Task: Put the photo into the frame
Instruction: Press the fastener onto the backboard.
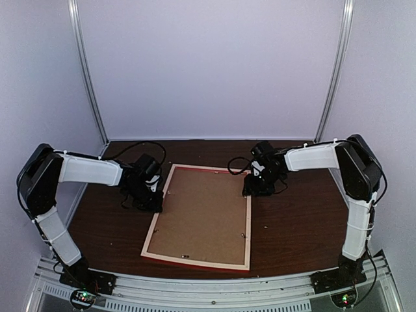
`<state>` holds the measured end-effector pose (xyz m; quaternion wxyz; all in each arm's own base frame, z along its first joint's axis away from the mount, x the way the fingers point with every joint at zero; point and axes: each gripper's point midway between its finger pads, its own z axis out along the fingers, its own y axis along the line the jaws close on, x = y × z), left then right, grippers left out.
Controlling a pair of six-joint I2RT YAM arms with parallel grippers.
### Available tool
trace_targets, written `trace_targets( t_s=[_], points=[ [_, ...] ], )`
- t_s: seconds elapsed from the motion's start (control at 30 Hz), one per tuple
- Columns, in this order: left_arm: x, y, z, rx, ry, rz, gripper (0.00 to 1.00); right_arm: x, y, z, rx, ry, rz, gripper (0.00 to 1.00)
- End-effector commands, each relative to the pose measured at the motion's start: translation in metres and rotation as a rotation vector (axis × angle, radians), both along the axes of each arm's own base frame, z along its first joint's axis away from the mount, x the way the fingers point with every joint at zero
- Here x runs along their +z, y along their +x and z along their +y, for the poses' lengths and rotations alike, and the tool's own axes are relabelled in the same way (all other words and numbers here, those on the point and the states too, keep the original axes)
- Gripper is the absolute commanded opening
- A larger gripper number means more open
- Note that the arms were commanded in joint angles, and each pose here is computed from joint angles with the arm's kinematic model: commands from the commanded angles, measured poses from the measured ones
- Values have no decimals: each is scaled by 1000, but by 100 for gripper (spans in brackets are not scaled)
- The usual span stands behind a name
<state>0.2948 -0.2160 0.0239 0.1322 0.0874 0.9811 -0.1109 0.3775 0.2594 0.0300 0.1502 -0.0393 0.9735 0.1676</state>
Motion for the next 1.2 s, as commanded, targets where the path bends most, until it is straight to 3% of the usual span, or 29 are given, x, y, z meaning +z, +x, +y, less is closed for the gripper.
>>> trace_targets(
  t_s=[0.0,0.53,1.17],
  points=[
    [-9,-18,1,-20,26,69,20,-12,-13,-5,17,-17,52,55],
    [-14,-16,-2,-27,28,83,20,-16,-23,-1,148,-28,80,52],
    [-16,-18,-3,-34,28,92,20,-30,-11,-4,134,8,118,19]
  ],
)
